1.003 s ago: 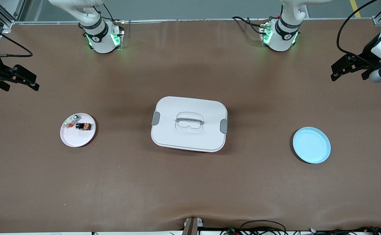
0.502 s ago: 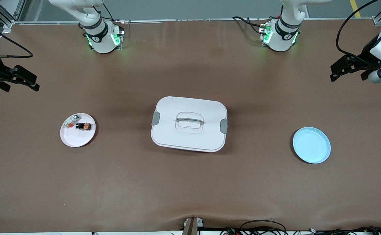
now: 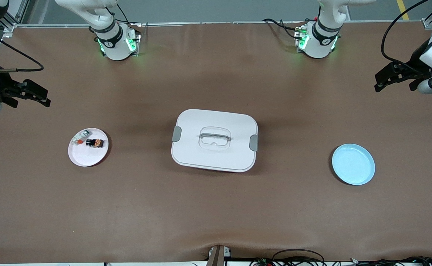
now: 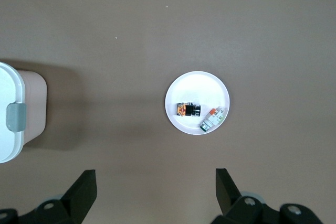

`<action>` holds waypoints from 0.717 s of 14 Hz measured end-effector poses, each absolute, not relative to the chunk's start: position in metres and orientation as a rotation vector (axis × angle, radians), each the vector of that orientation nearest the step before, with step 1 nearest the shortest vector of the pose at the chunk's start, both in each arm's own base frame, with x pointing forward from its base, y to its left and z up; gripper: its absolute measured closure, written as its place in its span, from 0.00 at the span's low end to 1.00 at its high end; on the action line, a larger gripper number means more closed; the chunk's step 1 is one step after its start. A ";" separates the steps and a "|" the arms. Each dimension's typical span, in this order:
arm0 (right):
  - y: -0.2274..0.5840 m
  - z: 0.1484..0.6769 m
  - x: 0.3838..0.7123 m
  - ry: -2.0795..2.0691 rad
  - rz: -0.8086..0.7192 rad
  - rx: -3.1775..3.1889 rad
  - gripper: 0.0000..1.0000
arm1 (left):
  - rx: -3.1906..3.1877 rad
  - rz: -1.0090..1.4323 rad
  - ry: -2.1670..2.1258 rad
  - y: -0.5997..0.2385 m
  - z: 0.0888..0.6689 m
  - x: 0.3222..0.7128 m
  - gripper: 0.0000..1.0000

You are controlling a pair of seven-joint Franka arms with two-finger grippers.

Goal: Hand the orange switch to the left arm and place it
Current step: 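Move the right gripper down over the black-orange switch on the white plate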

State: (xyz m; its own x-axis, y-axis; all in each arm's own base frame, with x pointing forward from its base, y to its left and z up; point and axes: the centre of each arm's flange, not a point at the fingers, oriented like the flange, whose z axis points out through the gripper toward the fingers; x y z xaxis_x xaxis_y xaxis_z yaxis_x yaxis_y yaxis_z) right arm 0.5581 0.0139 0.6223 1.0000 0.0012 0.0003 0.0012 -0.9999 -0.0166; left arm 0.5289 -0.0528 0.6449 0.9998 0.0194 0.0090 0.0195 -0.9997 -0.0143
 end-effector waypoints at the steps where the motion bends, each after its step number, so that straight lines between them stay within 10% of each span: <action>1: 0.013 0.621 0.559 0.001 0.003 -3.125 0.00 | -3.127 -0.014 -0.030 -0.053 0.645 0.529 0.00; 10: -0.004 0.504 0.578 0.030 0.118 -3.158 0.00 | -3.127 -0.004 -0.020 -0.057 0.641 0.531 0.00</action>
